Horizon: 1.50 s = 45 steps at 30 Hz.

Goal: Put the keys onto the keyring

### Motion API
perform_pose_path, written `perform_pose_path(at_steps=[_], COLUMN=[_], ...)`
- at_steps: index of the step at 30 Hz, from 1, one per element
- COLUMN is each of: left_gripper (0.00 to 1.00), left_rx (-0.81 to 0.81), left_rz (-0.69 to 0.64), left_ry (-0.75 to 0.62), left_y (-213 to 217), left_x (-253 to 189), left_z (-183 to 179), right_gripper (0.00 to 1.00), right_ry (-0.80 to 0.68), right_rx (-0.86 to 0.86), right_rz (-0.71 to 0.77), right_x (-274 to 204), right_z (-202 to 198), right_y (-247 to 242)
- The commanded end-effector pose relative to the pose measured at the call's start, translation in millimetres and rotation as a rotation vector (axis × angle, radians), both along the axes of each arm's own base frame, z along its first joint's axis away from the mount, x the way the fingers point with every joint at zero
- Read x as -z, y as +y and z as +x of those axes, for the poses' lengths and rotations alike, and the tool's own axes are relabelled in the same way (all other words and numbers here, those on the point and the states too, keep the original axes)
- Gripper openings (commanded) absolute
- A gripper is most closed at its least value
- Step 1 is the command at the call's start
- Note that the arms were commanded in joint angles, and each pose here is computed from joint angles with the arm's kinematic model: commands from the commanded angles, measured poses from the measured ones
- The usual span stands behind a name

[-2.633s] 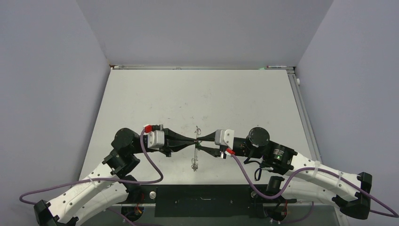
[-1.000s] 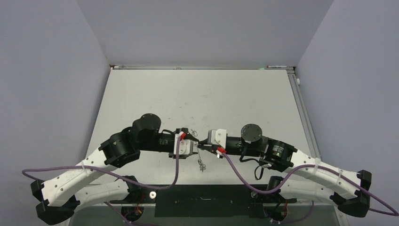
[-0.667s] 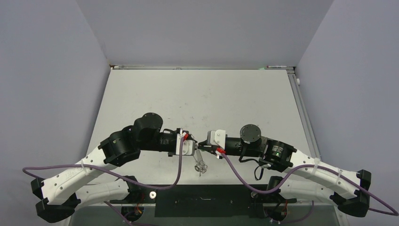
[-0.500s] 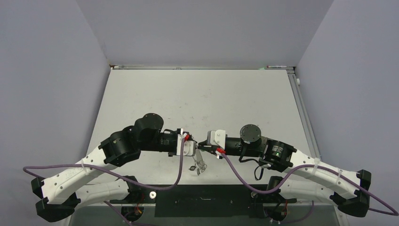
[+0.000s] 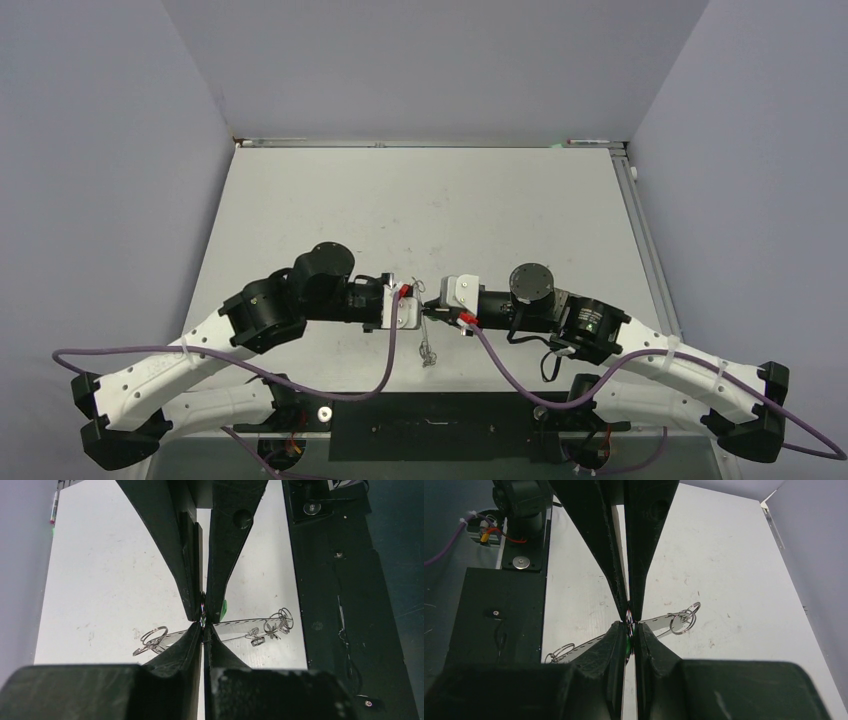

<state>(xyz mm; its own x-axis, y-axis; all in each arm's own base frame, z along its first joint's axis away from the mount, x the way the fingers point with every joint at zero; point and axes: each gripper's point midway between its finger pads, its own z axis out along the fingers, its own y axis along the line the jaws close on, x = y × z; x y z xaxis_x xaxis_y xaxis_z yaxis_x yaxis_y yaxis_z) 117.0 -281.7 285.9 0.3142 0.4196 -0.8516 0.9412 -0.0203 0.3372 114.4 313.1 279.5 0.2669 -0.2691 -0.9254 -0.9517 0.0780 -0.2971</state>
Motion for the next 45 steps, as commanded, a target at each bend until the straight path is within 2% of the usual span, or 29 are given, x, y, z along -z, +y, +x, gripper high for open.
perform_pose_path(at_steps=[1, 5, 8, 13, 17, 22, 25, 34, 39, 45], left_gripper=[0.0, 0.0, 0.0, 0.0, 0.0, 0.0, 0.0, 0.0, 0.0, 0.0], left_rx=[-0.003, -0.009, -0.021, 0.001, 0.011, 0.011, 0.012, 0.018, 0.015, 0.028], left_rz=[-0.067, -0.125, -0.225, -0.328, -0.345, -0.363, -0.37, -0.403, -0.421, -0.452], left_ry=[-0.044, -0.067, -0.07, -0.042, -0.029, -0.026, -0.028, -0.035, -0.037, -0.029], left_y=[-12, -8, -2, 2, 3, 6, 7, 11, 14, 15], left_x=[-10, -15, -28, -43, -45, -46, -48, -54, -58, -64], left_z=[7, 6, 6, 4, 3, 2, 1, -2, -2, -5], right_gripper=[0.05, 0.05, 0.05, 0.21, 0.24, 0.24, 0.19, 0.18, 0.06, 0.05], right_ry=[-0.052, -0.058, -0.067, -0.065, -0.067, -0.059, -0.057, -0.054, -0.055, -0.051], right_rx=[-0.052, -0.024, 0.006, 0.009, 0.008, 0.002, 0.001, 0.012, 0.019, 0.024], right_rz=[0.134, 0.149, 0.176, 0.188, 0.191, 0.176, 0.172, 0.159, 0.156, 0.163], right_x=[-39, -42, -45, -45, -45, -39, -39, -34, -32, -31], right_z=[-8, -5, -2, -1, 0, 0, 1, 4, 5, 5], right_y=[7, 3, 0, 0, 3, 6, 8, 8, 8, 7])
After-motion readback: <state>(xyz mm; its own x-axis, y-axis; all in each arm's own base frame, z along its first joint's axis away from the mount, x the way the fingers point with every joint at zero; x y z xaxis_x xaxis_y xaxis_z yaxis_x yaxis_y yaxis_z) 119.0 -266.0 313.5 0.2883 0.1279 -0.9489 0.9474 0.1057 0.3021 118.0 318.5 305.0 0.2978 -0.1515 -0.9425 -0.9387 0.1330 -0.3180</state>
